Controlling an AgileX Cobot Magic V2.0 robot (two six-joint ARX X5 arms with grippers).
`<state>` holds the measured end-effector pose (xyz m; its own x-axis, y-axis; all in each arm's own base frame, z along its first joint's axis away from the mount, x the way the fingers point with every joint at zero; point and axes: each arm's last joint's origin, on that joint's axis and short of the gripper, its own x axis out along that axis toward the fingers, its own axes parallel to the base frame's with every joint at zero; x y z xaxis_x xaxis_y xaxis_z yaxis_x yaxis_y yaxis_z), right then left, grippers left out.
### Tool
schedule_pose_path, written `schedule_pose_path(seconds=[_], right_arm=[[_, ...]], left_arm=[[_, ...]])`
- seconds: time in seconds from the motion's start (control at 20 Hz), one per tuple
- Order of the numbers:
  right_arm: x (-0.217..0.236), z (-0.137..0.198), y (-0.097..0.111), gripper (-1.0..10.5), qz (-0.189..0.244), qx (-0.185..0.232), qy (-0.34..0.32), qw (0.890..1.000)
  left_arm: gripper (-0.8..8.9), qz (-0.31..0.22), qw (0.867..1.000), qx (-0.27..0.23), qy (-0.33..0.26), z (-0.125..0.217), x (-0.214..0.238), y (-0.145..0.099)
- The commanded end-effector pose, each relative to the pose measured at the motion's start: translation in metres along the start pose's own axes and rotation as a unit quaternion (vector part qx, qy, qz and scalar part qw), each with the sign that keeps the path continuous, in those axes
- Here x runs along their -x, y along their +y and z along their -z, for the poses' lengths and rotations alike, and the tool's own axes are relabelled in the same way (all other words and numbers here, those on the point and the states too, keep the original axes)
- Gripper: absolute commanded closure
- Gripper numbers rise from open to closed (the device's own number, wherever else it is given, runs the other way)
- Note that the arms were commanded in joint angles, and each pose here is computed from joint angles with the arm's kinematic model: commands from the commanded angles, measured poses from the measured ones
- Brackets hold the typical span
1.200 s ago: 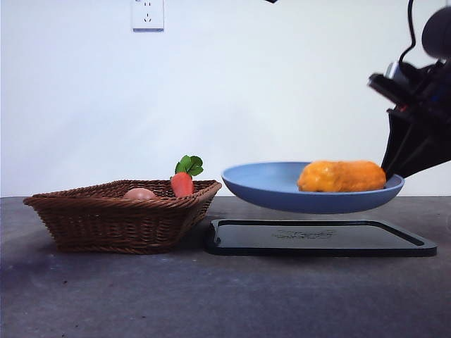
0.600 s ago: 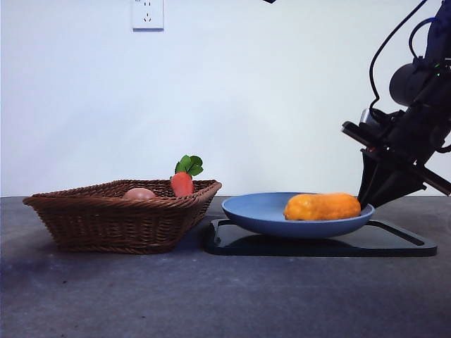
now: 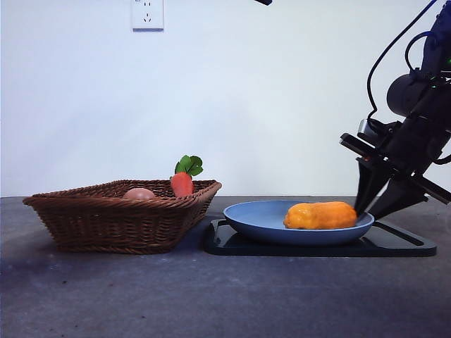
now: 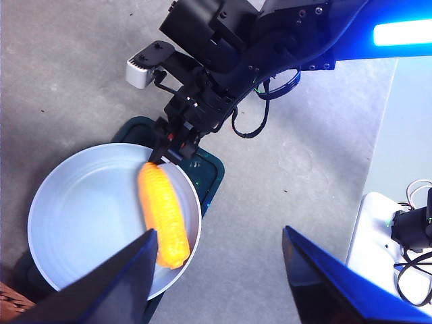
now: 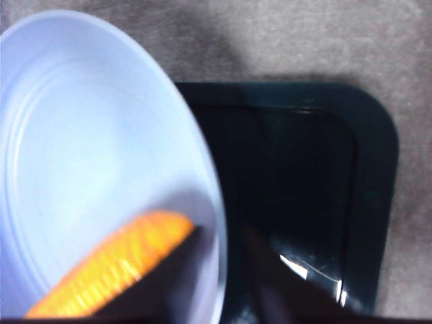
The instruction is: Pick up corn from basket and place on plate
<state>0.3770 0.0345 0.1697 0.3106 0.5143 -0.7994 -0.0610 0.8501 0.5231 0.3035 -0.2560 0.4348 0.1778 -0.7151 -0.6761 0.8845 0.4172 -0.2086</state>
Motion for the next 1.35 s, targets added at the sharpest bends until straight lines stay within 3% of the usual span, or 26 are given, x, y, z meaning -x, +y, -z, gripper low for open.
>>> schedule_pose_path(seconds=[0.05, 0.25, 0.5, 0.8, 1.05, 1.15, 1.3, 1.35], right_arm=[[-0.001, -0.004, 0.002, 7.4, -0.003, 0.006, -0.002, 1.000], [0.023, -0.005, 0.013, 7.4, -0.004, 0.017, -0.027, 0.999], [0.081, 0.005, 0.044, 7.4, -0.009, 0.047, -0.070, 0.996], [0.151, 0.055, 0.090, 7.4, -0.013, 0.129, -0.060, 0.990], [0.181, 0.092, 0.108, 7.5, -0.018, 0.168, -0.038, 0.985], [0.185, 0.101, 0.111, 7.9, -0.019, 0.180, -0.028, 0.983], [0.185, 0.108, 0.113, 9.5, -0.022, 0.198, -0.021, 0.980], [0.184, 0.109, 0.114, 9.4, -0.024, 0.204, -0.017, 0.979]], left_arm=[[5.14, -0.003, 1.000, -0.005, -0.009, -0.003, -0.002, 0.002], [5.14, -0.007, 1.000, 0.000, -0.010, -0.002, 0.001, 0.007], [5.14, -0.011, 1.000, 0.006, -0.008, -0.001, 0.003, 0.011], [5.14, -0.012, 1.000, 0.011, -0.003, 0.001, 0.004, 0.013], [5.24, -0.012, 1.000, 0.014, -0.002, 0.001, 0.004, 0.013], [6.13, -0.012, 1.000, 0.016, -0.001, 0.001, 0.004, 0.013], [8.10, -0.010, 1.000, 0.020, 0.007, 0.003, 0.004, 0.013], [8.06, -0.010, 1.000, 0.021, 0.007, 0.003, 0.004, 0.013]])
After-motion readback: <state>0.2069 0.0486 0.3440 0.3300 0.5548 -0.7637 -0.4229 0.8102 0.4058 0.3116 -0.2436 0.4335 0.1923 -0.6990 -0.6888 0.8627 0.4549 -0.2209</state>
